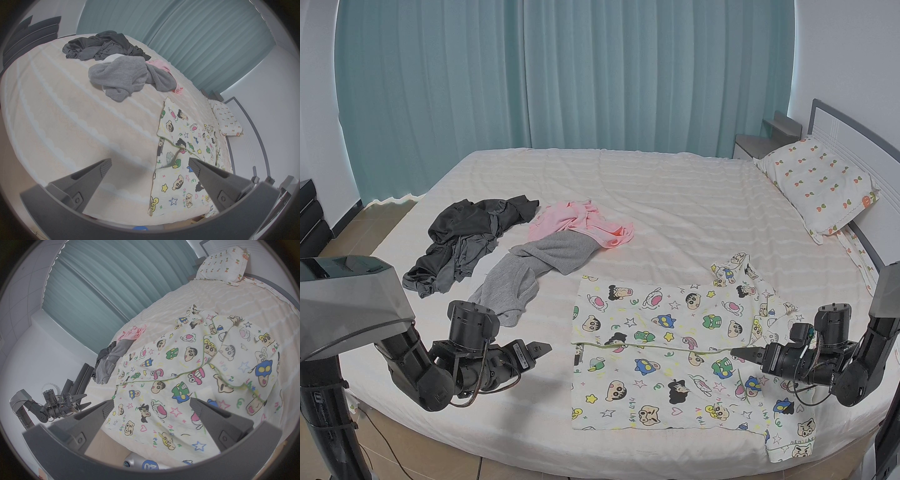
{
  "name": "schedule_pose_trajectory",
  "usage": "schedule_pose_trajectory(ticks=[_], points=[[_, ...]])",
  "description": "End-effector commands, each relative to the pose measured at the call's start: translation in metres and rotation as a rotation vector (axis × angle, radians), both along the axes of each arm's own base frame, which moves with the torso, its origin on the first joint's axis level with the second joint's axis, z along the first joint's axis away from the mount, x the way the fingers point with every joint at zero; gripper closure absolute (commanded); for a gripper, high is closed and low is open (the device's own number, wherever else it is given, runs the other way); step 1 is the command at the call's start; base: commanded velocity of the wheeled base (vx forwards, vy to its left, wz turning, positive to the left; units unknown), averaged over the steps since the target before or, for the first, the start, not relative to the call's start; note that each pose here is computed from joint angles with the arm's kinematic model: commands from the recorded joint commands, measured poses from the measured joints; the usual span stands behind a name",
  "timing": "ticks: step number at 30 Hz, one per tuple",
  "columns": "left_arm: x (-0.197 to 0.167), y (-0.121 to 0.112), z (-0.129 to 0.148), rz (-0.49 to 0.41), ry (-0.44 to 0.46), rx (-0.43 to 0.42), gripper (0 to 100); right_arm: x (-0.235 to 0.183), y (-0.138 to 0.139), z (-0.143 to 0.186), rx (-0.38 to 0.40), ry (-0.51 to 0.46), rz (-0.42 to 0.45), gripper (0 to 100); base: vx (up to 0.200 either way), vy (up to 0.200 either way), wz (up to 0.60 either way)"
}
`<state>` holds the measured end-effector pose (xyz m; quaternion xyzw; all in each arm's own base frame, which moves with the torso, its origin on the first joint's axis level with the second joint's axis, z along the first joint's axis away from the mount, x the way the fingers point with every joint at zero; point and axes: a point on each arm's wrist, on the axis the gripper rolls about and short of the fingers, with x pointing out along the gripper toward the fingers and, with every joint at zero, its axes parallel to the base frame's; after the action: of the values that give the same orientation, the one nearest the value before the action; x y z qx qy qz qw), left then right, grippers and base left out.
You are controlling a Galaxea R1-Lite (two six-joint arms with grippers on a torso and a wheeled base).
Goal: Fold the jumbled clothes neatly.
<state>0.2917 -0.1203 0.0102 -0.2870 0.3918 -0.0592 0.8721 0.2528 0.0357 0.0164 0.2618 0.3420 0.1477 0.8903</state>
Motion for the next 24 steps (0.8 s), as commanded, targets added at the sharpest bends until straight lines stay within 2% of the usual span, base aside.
schedule_pose_trajectory(ticks=[1,10,17,24], points=[[0.0,-0.006,-0.009,-0.017,0.019,0.009,0,0.0,0.004,-0.001,-0.001,0.002,0.015,0,0.0,0.0,0.0],[0.0,-0.014,-0.007,-0.015,0.019,-0.015,0,-0.004,0.028,-0.004,-0.011,0.01,0.097,0,-0.2,0.0,0.0],[0.0,-0.012,-0.005,-0.001,0.013,-0.02,0,0.016,0.067,-0.009,-0.091,-0.053,0.089,0,0.0,0.0,0.0],[0.001,-0.011,-0.004,0.01,0.007,-0.018,0,0.016,0.089,-0.013,-0.089,-0.063,0.156,0,0.0,0.0,0.0]])
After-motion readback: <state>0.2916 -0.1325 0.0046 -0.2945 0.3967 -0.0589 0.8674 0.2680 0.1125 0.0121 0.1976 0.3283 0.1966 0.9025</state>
